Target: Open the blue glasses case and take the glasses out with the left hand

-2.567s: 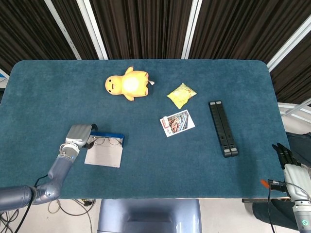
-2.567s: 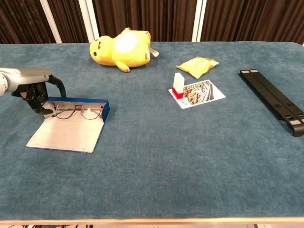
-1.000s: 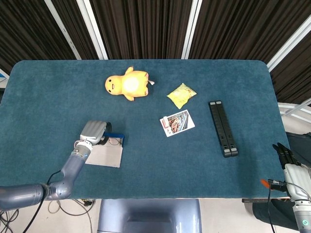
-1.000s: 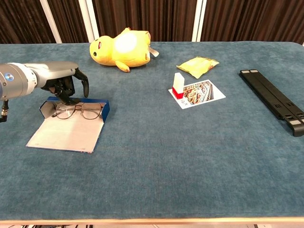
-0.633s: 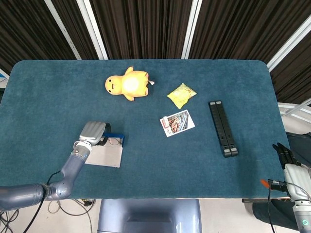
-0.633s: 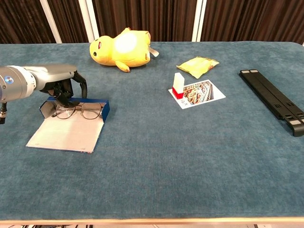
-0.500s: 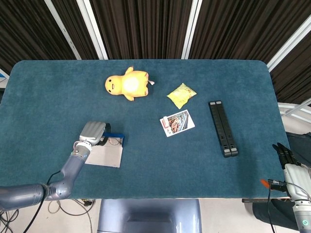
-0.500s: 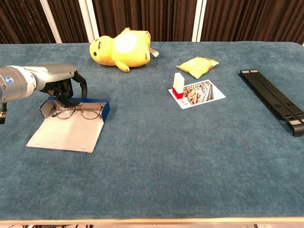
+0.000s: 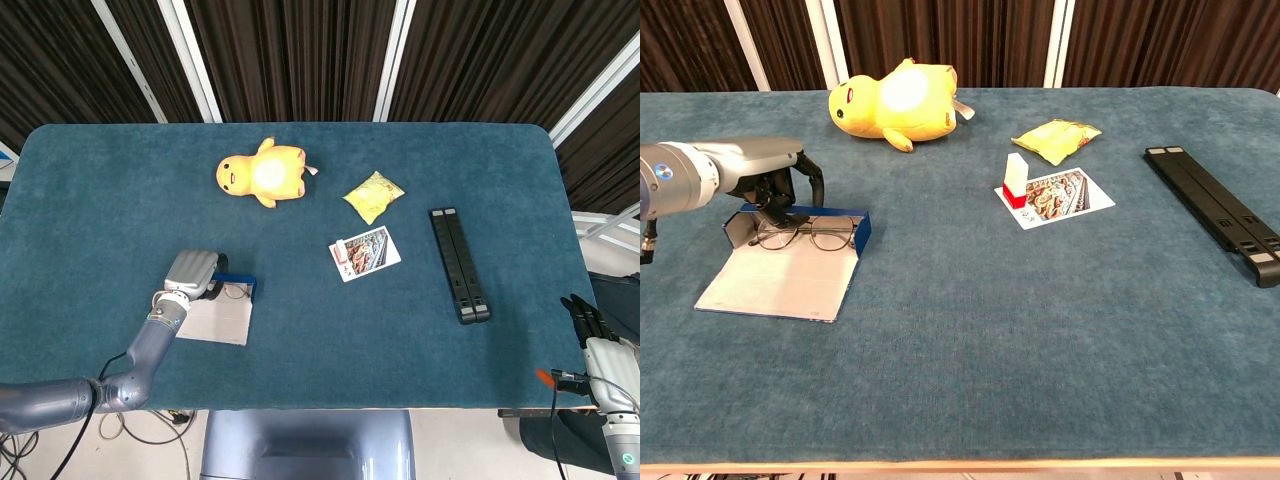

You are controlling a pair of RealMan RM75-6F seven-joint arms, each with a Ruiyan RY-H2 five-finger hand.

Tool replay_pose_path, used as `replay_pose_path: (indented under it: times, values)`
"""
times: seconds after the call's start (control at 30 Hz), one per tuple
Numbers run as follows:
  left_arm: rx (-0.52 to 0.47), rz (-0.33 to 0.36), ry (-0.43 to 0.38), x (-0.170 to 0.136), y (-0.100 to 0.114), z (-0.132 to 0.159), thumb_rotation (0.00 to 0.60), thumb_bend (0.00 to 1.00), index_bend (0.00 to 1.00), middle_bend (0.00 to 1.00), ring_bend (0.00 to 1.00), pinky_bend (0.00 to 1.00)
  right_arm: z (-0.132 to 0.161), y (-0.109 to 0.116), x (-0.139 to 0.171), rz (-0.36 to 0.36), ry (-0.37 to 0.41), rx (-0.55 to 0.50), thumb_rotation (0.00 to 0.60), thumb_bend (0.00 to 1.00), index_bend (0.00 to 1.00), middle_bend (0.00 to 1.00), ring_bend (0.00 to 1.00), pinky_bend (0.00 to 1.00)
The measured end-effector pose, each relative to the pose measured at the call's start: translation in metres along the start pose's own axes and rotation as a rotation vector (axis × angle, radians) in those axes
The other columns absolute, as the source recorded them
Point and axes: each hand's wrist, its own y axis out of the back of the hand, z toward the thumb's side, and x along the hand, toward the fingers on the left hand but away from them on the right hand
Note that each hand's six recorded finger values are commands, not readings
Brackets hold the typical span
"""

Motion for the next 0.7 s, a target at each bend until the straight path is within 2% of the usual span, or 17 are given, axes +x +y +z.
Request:
replay_pose_path:
  times: [0.37, 0.7]
  values:
    - [-0.025, 0.04, 0.012, 0.001, 0.011, -0.003, 0.6, 0.42, 0.58, 0.95, 0.87, 0.95, 0.0, 0.0, 0.0, 0.0, -0.001, -0.002, 0.6, 0.15, 0.0, 0.0, 0.0, 0.2]
    - [-0.038, 0.127, 0.031, -0.002, 0.032, -0.01, 0.6, 0.42, 0.58, 0.95, 0.87, 0.95, 0.0, 0.0, 0.0, 0.0, -0.001, -0.003, 0.6, 0.15, 0.0, 0.0, 0.0, 0.2]
